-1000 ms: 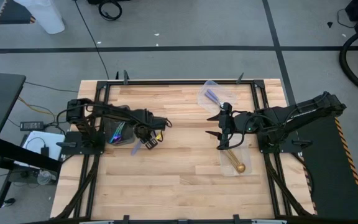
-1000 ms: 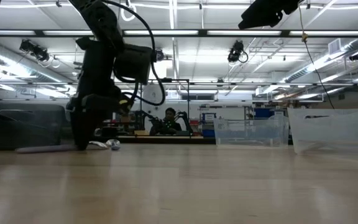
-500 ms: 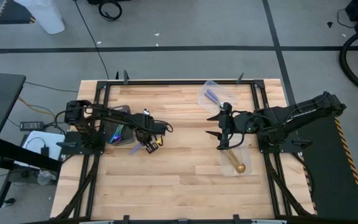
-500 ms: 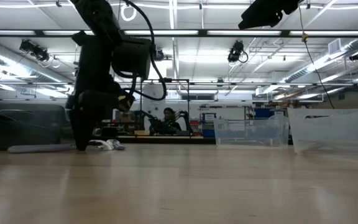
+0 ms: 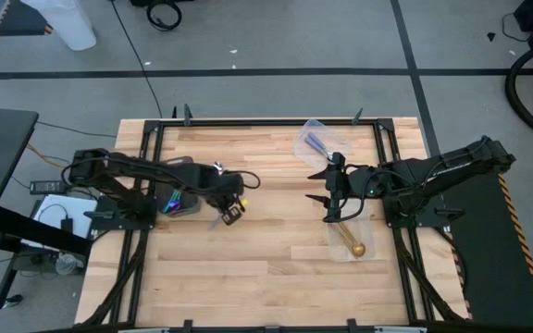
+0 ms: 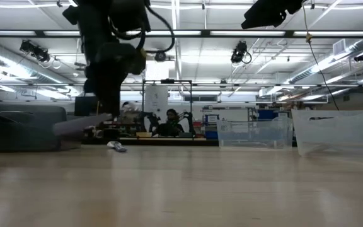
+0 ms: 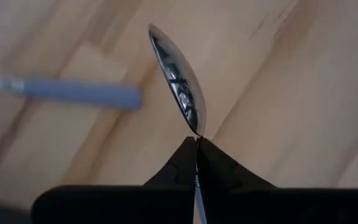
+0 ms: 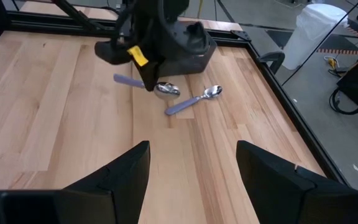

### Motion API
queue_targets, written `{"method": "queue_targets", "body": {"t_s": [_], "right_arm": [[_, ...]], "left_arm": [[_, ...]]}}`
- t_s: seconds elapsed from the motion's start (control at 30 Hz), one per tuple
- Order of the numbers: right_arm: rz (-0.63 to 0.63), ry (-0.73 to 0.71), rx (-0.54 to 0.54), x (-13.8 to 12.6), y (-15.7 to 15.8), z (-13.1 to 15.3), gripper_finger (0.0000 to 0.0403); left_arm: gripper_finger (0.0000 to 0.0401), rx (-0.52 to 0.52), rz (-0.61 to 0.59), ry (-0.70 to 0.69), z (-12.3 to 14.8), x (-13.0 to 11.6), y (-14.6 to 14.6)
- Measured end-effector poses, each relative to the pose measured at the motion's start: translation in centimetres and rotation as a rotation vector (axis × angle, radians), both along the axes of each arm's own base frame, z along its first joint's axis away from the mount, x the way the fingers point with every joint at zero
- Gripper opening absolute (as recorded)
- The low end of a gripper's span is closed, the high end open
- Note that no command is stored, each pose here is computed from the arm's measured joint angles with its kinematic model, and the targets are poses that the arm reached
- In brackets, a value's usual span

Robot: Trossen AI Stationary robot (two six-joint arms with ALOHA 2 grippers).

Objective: Sort silverware by color (type)
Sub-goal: Put the purple spoon into the top transparent bin

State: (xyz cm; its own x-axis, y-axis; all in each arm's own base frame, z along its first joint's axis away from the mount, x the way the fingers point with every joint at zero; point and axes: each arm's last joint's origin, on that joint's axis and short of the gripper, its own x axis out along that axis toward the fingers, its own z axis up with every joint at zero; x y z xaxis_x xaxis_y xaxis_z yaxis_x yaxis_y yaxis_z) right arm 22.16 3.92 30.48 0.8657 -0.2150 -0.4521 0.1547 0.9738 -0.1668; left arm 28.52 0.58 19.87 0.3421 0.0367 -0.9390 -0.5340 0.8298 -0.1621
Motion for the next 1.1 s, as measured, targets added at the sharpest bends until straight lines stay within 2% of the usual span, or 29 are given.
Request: {"method": "queue_targets", "body": {"t_s": [0.13,0.3,0.6,0.7,0.93,1.1], "right_arm": [[0.000,0.000,0.000,0.0,0.0,0.0,0.0249],[0.002,-0.004,-0.003,0.0,0.0,0.0,0.0249],[0.009,-0.051,-0.007,0.2,0.0,0.5,0.0249],[0.010,-0.055,-0.006,0.3,0.1,0.5,0.0249],[0.009,-0.055,-0.006,0.3,0.1,0.5,0.0249],[0.009,-0.056,-0.005,0.3,0.1,0.5,0.0249]], "left_arm": [[0.0010,0.032,-0.097,-0.103,0.7,0.7,-0.8],[0.0004,0.063,-0.233,-0.144,0.6,1.2,-3.1],[0.0003,0.181,-0.278,-0.282,1.4,2.2,-4.3],[0.0002,0.295,-0.317,-0.326,1.8,2.6,-4.4],[0.0002,0.695,-0.366,-0.321,2.5,3.2,-4.7],[0.0002,0.879,-0.405,-0.283,2.1,4.1,-4.6]]}}
